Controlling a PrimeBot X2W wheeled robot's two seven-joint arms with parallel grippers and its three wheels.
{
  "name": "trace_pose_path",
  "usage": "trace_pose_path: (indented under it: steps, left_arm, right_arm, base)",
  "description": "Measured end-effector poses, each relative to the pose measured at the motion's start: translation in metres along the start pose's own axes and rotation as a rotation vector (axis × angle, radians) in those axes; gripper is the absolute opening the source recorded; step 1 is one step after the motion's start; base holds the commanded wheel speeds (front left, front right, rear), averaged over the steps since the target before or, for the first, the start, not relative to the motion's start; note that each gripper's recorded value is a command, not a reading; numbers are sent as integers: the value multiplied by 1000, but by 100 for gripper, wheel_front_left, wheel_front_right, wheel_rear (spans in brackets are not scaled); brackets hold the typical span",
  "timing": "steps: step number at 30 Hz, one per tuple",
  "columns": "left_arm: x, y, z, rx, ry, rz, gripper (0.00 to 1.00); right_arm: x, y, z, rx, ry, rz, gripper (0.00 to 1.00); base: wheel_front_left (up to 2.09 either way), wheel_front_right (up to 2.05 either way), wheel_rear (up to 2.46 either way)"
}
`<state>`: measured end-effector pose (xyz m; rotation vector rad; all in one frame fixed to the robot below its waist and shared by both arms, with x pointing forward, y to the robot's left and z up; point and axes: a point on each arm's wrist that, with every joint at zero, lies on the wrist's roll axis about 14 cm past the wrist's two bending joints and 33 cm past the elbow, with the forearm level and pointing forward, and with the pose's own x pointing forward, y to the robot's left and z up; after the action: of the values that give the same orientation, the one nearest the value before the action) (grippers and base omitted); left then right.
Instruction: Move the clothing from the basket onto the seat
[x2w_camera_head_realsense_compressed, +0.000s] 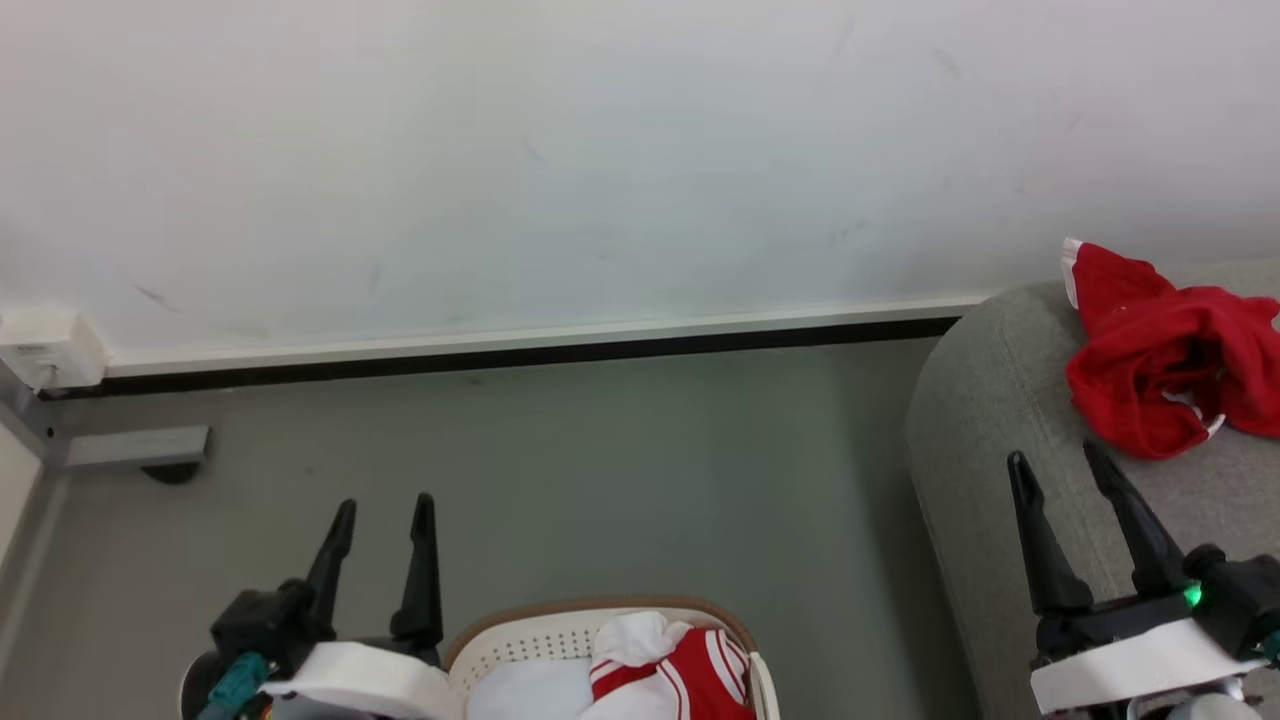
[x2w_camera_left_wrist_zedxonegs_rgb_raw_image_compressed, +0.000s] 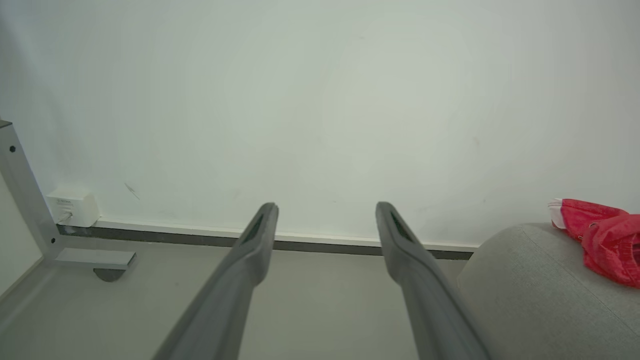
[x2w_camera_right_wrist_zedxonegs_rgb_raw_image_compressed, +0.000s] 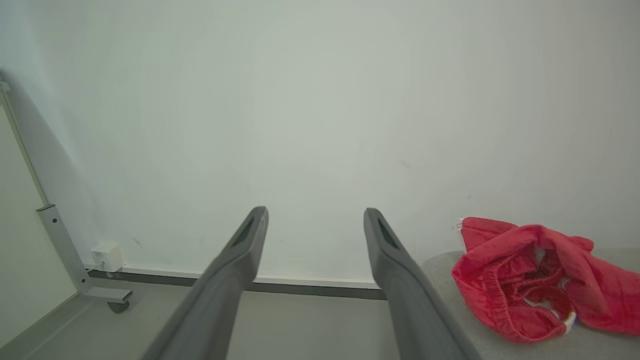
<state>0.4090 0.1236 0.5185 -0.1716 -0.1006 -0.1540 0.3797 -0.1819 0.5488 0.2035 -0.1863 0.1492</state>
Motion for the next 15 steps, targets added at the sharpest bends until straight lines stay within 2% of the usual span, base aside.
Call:
trace_pose_path:
  steps: [7,15]
  left_arm:
    - [33,-20,-19,5,35,-78,100]
    - [64,-43,-85,7,190,-173,100]
  right_arm:
    - [36,-7,9,-12,-38,6,100]
    - [80,-22,7,-13,-67,-9,100]
  base:
    - [0,0,0]
    - [0,0,0]
